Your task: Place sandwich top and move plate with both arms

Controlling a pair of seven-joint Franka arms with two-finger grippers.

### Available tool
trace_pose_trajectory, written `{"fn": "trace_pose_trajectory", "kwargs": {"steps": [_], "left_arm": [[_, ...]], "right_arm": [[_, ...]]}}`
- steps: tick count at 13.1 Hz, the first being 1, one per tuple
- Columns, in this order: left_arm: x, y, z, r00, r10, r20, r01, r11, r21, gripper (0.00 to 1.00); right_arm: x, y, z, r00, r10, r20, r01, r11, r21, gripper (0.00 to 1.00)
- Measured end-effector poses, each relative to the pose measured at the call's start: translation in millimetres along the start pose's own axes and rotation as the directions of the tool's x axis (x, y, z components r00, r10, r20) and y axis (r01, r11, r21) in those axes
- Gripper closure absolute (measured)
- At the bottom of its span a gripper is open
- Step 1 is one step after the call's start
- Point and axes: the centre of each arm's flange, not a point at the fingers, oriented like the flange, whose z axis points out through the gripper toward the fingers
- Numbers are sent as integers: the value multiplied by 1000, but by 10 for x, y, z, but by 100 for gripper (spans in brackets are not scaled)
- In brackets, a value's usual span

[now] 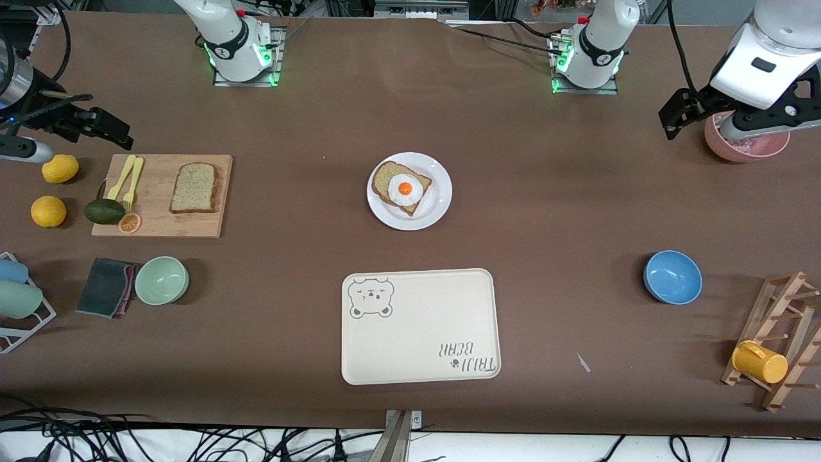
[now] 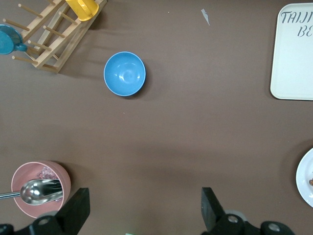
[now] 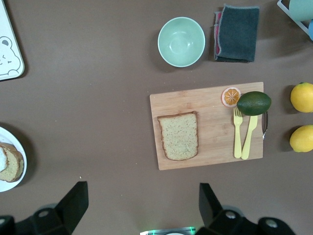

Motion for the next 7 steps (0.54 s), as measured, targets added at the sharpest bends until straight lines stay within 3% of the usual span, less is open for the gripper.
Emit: {"fn": "trace_pose_trajectory", "kwargs": {"steps": [3, 7], "left_arm": [[15, -59, 14, 1000, -16, 19, 17, 999, -46, 0], [108, -602, 122, 989, -114, 93, 127, 982, -141, 0]], "right_arm": [[-1, 0, 1, 1000, 0, 1, 0, 1000, 0, 0], [-1, -1, 1, 1000, -1, 1, 1, 1000, 0, 0]]}}
